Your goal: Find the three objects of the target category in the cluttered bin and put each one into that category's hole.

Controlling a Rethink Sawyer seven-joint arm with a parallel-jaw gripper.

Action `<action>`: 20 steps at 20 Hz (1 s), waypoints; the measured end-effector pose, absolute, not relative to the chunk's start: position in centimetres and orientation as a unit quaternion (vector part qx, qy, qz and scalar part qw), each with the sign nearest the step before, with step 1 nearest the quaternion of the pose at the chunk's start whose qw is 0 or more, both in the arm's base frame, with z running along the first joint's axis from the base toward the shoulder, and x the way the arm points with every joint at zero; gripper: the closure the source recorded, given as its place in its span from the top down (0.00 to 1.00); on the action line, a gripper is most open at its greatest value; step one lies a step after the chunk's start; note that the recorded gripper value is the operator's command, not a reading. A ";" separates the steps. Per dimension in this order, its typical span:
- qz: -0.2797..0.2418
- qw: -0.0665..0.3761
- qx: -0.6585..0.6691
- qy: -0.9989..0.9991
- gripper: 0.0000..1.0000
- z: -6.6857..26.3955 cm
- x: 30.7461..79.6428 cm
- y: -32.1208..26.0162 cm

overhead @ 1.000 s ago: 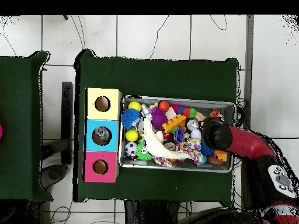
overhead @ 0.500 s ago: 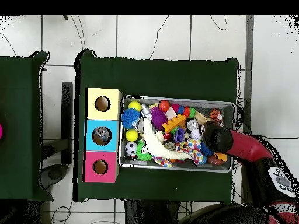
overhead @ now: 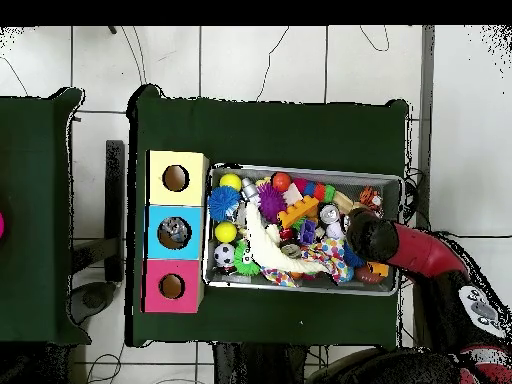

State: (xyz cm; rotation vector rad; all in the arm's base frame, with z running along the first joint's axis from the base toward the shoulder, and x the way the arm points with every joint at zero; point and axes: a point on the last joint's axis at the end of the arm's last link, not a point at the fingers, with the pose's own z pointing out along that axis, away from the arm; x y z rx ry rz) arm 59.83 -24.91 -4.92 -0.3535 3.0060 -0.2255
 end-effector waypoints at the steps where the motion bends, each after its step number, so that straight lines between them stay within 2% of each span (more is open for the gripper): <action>1: -0.074 0.053 -0.116 0.989 1.00 -4.9 59.8 -24.9; 20: -0.075 0.049 -0.120 0.989 1.00 -5.1 59.9 -24.1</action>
